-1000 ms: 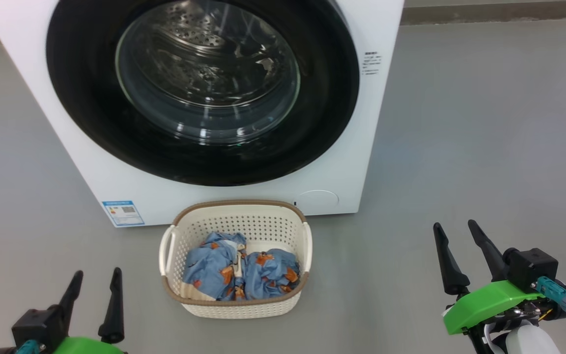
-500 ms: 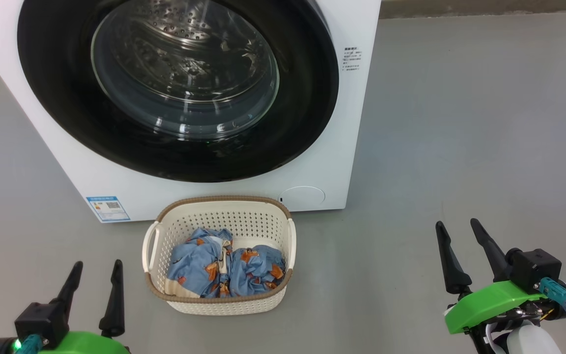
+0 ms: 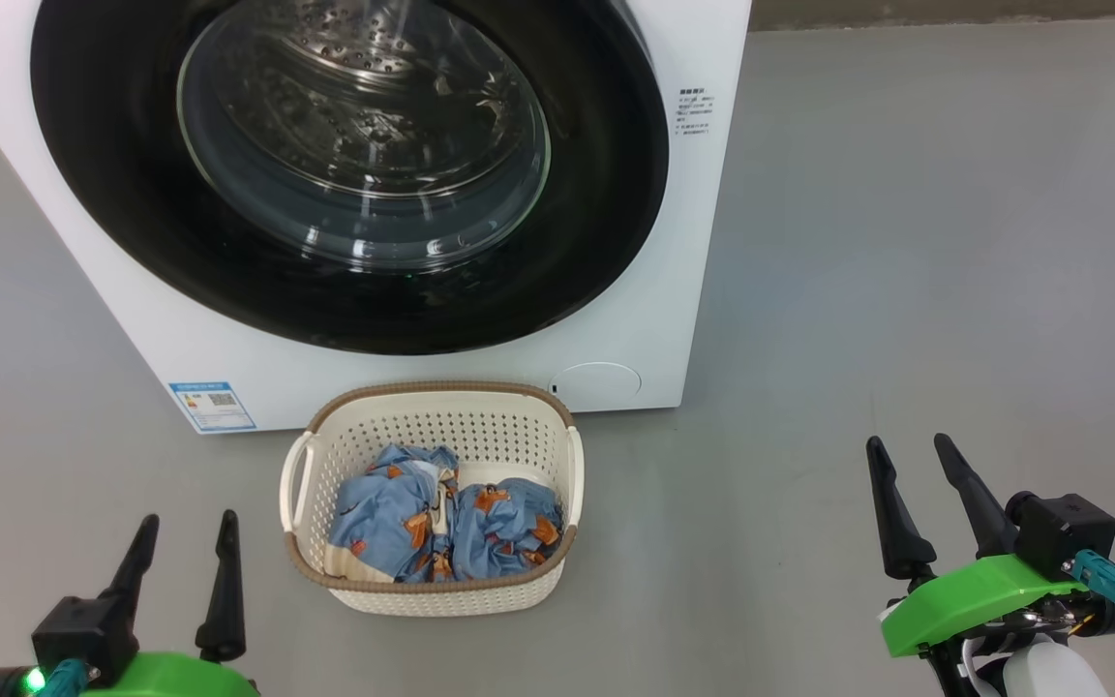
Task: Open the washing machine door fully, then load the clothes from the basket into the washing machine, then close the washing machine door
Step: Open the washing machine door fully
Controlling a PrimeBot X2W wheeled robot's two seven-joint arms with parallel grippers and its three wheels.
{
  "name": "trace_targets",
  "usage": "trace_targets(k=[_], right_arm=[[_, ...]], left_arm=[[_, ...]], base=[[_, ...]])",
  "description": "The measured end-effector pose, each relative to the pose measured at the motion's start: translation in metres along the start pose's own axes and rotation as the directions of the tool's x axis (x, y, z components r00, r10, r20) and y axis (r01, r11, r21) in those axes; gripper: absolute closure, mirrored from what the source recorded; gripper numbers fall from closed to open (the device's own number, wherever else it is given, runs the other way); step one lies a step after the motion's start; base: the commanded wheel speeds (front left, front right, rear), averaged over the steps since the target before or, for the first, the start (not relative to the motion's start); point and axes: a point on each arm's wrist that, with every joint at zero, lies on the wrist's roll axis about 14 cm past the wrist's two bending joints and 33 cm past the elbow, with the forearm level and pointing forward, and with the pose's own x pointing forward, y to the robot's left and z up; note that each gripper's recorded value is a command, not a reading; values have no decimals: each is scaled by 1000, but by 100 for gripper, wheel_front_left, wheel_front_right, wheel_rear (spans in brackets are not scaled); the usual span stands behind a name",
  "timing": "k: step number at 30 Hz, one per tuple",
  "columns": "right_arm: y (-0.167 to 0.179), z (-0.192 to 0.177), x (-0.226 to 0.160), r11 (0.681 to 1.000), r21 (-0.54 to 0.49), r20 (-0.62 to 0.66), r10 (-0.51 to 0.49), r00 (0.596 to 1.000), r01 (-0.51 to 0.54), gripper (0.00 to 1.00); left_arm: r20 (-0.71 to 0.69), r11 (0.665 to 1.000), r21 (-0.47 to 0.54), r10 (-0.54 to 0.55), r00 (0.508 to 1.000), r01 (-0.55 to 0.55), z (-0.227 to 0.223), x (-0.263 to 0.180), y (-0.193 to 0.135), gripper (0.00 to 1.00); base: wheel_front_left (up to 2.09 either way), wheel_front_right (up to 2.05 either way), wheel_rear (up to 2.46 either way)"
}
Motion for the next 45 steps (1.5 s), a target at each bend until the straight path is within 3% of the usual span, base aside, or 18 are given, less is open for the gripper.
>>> trace_targets(k=[12,17,18,26,27,28,29,31,38,42,45], right_arm=[[2,7,13,1000,27,28,3,1000,-4,0],[12,38,37,999,39,120,29,992,-34,0],[17,61,52,998,47,186,39,982,-49,0],[40,134,96,989,60,349,103,931,-132,0],[42,144,102,985,93,374,100,922,-145,1],[44,153,108,979,126,391,98,915,-159,20],[43,172,118,963,201,430,79,899,-181,53],[40,184,128,940,278,453,55,890,-199,99],[12,172,167,764,622,371,-93,924,-172,100],[9,147,189,643,754,269,-116,956,-134,100],[12,127,205,569,816,191,-103,976,-100,100]], left_arm=[[2,1000,-2,-4,1000,4,0,1,-1,0],[-6,1000,-9,1,1000,-1,-4,2,-1,0],[-10,1000,-14,1,1000,-2,-5,2,-1,0],[-21,1000,-8,-5,1000,4,-10,2,-2,0],[-18,1000,-6,-1,1000,1,-8,4,0,0],[-15,1000,-6,-2,1000,2,-7,5,0,0],[-13,1000,-8,0,1000,0,-7,6,1,0],[-10,1000,-7,-1,1000,1,-7,7,1,0],[-6,1000,-10,7,1000,-7,-6,9,3,0],[-11,1000,-8,10,1000,-10,-9,13,4,0],[-5,1000,-9,8,1000,-8,-8,20,3,0]], base=[[0,0,0],[0,0,0],[0,0,0],[0,0,0],[0,0,0],[0,0,0],[0,0,0],[0,0,0],[0,0,0],[0,0,0],[0,0,0]])
